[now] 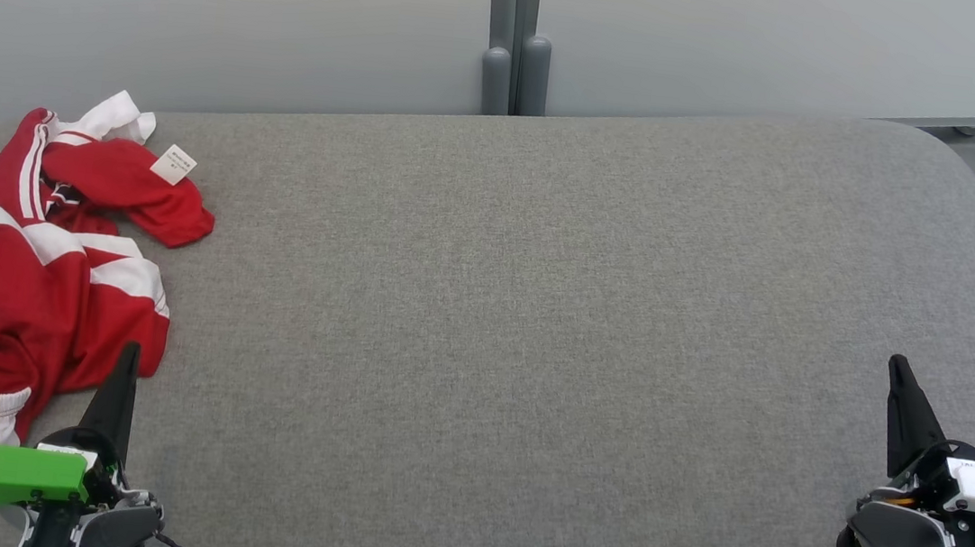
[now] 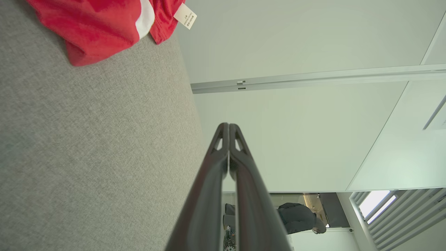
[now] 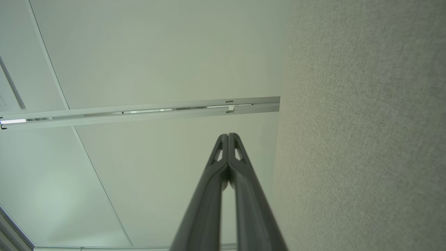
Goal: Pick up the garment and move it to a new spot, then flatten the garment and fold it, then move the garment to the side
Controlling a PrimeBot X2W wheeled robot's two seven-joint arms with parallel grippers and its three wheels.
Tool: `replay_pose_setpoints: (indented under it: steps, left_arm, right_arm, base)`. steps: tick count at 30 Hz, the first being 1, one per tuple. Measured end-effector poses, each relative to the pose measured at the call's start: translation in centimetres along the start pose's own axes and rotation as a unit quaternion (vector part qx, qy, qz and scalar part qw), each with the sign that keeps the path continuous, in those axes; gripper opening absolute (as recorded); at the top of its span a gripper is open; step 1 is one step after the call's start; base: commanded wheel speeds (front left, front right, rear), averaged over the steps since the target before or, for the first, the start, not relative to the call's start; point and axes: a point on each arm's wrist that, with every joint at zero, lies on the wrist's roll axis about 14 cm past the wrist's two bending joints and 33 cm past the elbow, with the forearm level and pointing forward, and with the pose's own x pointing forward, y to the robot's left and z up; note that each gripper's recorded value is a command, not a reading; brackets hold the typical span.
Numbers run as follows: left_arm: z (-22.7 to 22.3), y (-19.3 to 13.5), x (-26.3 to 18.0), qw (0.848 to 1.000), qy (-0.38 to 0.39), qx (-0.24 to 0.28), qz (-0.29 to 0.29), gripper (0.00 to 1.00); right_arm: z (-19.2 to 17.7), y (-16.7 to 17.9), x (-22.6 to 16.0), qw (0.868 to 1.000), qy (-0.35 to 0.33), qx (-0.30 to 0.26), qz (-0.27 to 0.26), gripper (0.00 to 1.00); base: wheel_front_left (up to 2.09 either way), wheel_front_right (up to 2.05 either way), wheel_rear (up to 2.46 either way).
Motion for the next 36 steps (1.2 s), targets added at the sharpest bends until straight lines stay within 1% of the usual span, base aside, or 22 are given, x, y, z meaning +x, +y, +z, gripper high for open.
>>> replay_pose_setpoints:
  steps: [20,21,22,24,25,28,32,36]
  left_arm:
    - [0.0,0.0,0.0,1.000,0.000,0.000,0.000,0.00]
    - [0.0,0.0,0.0,1.000,0.000,0.000,0.000,1.00]
    - [-0.1,0.3,-0.1,1.000,0.000,-0.001,0.005,0.00]
    - [-0.3,1.6,-0.6,1.000,0.001,-0.006,0.024,0.00]
    - [-0.5,2.4,-0.9,0.999,0.001,-0.009,0.035,1.00]
    - [-0.9,3.6,-1.6,0.999,0.001,-0.016,0.052,1.00]
    - [-0.9,3.4,-1.5,0.999,-0.001,-0.011,0.050,1.00]
    - [-1.1,3.2,-1.5,0.999,0.000,-0.003,0.047,1.00]
  right_arm:
    - [0.0,0.0,0.0,1.000,0.000,0.000,0.000,0.00]
    - [0.0,0.0,0.0,1.000,0.000,0.000,0.000,1.00]
    - [0.0,-0.3,-0.1,1.000,0.000,0.002,-0.005,0.00]
    - [-0.3,-1.8,-0.7,1.000,-0.001,0.008,-0.025,0.00]
    - [-0.4,-2.6,-1.1,0.999,-0.001,0.011,-0.037,1.00]
    - [-0.7,-3.8,-1.7,0.998,-0.001,0.016,-0.056,1.00]
    - [-0.8,-3.8,-1.7,0.998,-0.002,0.012,-0.055,1.00]
    - [-1.2,-3.8,-1.7,0.998,0.001,-0.003,-0.056,1.00]
  base:
    - [0.00,0.00,0.00]
    - [0.00,0.00,0.00]
    - [0.00,0.00,0.00]
    - [0.00,0.00,0.00]
    - [0.00,0.00,0.00]
    - [0.00,0.00,0.00]
    - [0.00,0.00,0.00]
    - [0.00,0.00,0.00]
